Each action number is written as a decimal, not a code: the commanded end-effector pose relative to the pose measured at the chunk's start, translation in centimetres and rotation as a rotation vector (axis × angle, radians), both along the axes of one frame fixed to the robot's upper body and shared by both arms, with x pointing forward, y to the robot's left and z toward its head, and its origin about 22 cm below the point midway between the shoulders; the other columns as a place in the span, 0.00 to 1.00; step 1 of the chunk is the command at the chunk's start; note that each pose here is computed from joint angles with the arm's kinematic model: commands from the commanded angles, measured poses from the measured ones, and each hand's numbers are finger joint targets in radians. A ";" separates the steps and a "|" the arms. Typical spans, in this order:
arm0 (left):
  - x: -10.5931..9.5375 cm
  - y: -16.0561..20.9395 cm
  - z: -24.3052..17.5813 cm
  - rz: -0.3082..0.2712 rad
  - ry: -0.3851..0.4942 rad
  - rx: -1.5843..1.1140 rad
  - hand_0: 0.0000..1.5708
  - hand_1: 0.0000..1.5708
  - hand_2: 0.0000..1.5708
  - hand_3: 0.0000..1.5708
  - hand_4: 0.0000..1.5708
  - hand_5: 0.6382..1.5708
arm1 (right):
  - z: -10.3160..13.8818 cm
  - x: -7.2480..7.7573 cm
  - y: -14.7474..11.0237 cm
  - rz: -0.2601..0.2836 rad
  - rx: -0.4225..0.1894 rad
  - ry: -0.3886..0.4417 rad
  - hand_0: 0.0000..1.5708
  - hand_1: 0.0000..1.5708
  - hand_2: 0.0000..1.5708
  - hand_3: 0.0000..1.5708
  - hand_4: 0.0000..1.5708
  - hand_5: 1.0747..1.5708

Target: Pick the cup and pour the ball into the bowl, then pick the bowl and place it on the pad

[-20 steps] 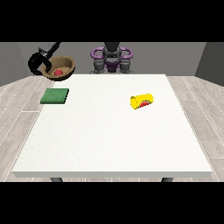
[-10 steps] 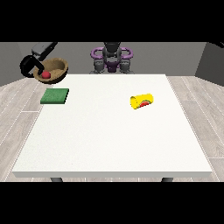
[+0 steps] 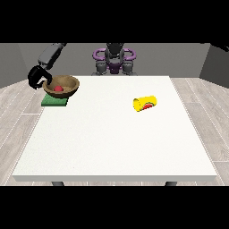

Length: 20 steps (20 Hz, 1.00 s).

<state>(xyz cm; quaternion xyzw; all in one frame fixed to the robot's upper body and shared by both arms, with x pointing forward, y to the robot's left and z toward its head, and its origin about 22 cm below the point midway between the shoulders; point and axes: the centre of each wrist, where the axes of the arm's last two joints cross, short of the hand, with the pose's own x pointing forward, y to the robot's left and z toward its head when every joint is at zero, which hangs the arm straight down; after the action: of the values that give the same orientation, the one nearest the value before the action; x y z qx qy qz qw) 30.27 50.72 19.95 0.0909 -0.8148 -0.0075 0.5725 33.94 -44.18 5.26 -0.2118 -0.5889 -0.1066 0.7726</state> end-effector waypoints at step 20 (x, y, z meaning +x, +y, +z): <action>-1.7 2.8 0.6 0.017 -0.047 0.008 0.00 0.00 0.00 0.00 0.76 0.99 | 1.1 1.5 -0.1 -0.162 0.071 -0.123 0.91 0.91 0.88 0.43 0.00 0.93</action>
<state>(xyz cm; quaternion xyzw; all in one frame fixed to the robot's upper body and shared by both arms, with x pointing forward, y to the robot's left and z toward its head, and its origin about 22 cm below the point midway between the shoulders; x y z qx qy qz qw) 29.00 52.56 21.34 0.0994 -0.8289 -0.0067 0.5504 34.29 -45.69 5.92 -0.2313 -0.6059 -0.2041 0.7333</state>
